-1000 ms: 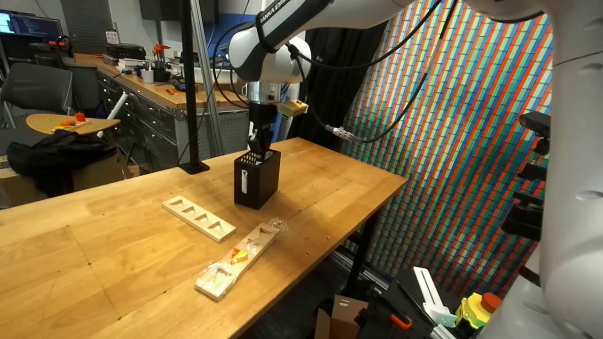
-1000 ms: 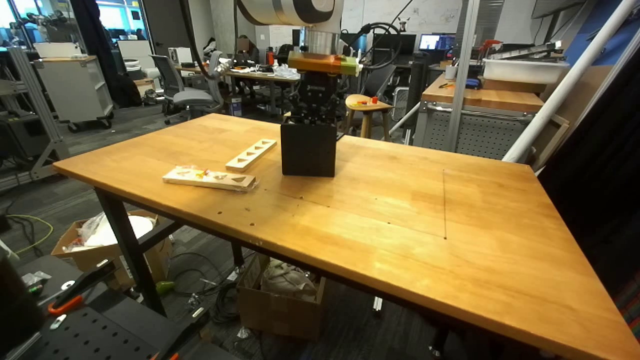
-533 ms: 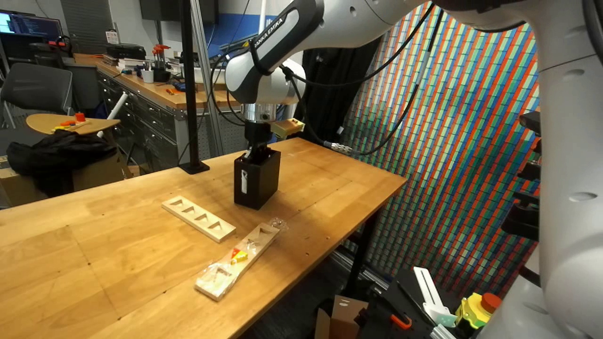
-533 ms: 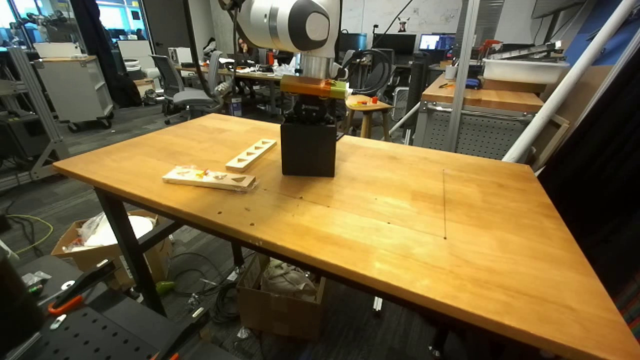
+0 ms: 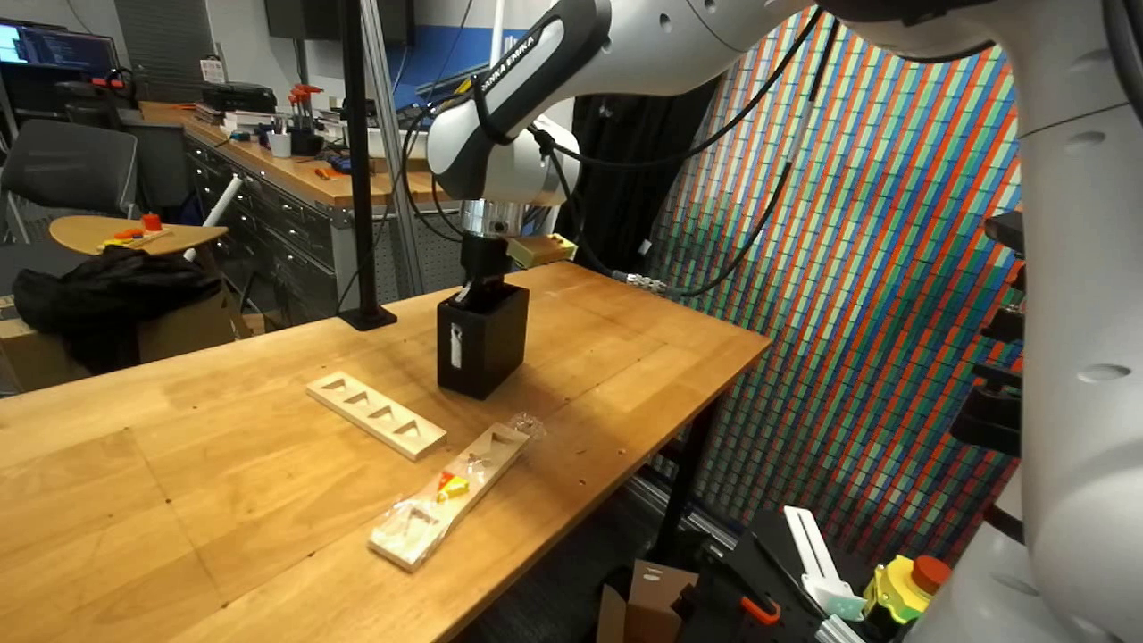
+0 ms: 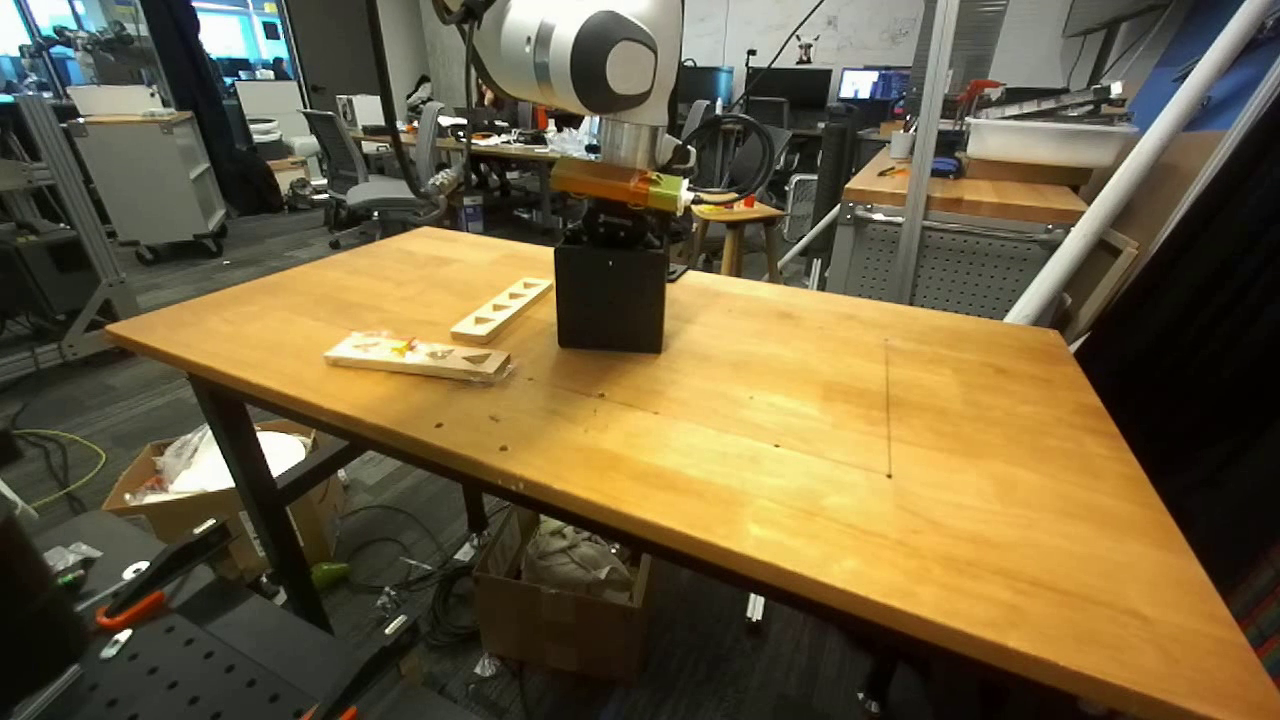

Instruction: Put the white towel in the black box

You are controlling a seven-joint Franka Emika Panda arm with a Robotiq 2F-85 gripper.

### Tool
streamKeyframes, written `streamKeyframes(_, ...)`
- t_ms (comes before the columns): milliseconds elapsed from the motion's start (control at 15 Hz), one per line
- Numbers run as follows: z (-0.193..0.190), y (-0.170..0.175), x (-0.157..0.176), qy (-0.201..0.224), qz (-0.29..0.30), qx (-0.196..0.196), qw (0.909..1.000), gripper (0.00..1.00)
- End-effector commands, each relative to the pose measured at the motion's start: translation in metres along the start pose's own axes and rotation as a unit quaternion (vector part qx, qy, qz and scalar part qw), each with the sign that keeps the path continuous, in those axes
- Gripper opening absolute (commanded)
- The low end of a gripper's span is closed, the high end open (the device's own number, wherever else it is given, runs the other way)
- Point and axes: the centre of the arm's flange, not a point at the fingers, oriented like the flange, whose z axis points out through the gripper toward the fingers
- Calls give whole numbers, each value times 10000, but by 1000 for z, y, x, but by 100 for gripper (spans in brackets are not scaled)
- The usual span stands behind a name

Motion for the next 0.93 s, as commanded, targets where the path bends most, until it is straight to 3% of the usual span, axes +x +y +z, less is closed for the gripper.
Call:
streamKeyframes(0, -6, -17, -11, 166, 152, -33, 9997, 4)
streamKeyframes(267, -48, -21, -29, 162, 205, -278, 9993, 5)
streamKeyframes(533, -118, -13, -47, 218, 156, -663, 9974, 5)
streamKeyframes(867, -204, 12, -73, 592, 240, -860, 9942, 6)
